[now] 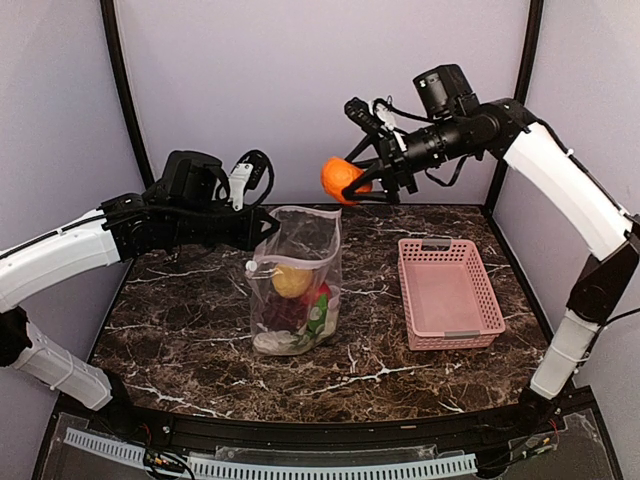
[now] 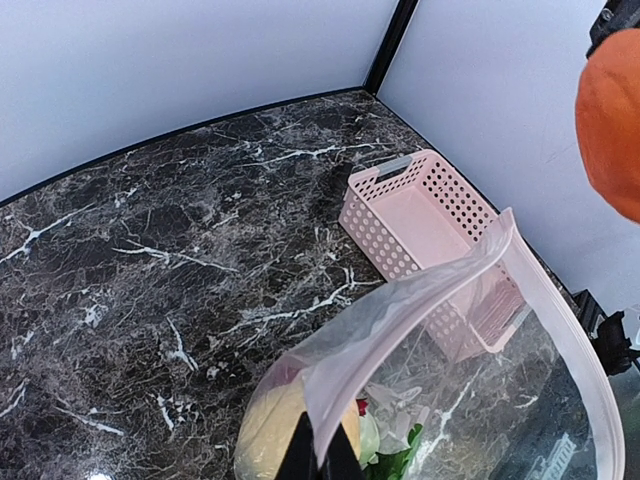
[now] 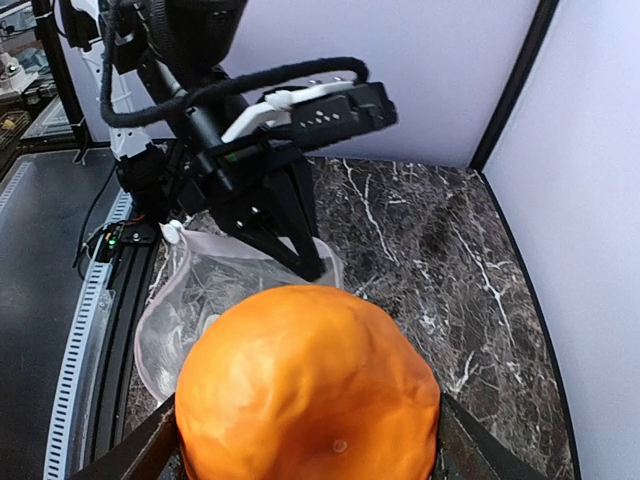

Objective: Place the food in the zip-top bag and seal the zipper
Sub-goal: Place the fake fruit in the zipper food storage bag.

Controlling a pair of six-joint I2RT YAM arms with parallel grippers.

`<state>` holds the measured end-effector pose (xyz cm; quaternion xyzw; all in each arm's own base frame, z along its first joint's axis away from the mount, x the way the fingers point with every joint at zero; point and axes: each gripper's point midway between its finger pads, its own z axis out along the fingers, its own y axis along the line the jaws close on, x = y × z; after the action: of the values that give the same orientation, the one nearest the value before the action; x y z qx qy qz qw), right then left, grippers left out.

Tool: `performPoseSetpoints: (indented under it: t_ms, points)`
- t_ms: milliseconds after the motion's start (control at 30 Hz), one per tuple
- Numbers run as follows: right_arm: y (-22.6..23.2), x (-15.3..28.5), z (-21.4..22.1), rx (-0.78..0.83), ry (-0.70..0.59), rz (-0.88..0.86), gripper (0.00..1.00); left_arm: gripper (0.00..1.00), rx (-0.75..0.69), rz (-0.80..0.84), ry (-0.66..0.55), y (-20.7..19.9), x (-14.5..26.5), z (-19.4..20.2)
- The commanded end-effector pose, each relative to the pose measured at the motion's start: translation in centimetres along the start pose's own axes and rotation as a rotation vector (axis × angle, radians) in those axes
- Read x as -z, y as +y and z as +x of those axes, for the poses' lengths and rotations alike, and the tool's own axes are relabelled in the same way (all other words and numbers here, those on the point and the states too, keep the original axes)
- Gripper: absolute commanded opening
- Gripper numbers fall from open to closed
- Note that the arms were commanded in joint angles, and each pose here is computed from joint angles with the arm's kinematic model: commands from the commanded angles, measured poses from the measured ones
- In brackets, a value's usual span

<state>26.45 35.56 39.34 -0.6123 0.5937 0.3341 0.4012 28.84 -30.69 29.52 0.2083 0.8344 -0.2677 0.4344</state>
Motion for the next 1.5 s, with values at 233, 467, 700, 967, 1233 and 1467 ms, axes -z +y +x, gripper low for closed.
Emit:
performPoseSetpoints:
  t_ms: [233,467,700,967,1233,1467]
  points:
    - [3.9,-6.2,-1.1,0.035,0.025,-0.145,0.66,0.01,0.011,0.010,-0.019,-0.3,1.5,-1.0]
    - [5.2,-8.3,-0.4,0.013,0.046,-0.204,0.66,0.01,0.013,0.009,-0.017,-0.2,1.5,-0.7]
    - [6.1,-9.6,0.5,-0.016,0.072,-0.247,0.71,0.01,0.012,0.006,-0.019,0.0,1.6,-0.6]
    - [6.0,-9.5,-0.3,-0.028,0.064,-0.235,0.99,0.01,0.011,0.006,-0.015,0.1,1.3,-0.2]
    - [7.3,-6.8,-1.0,0.054,0.044,-0.224,0.99,0.01,0.002,0.001,-0.012,0.2,1.4,0.0]
    - [9.9,-5.1,1.8,0.199,0.121,-0.257,0.92,0.01,0.000,0.002,-0.015,0.2,1.1,-0.1]
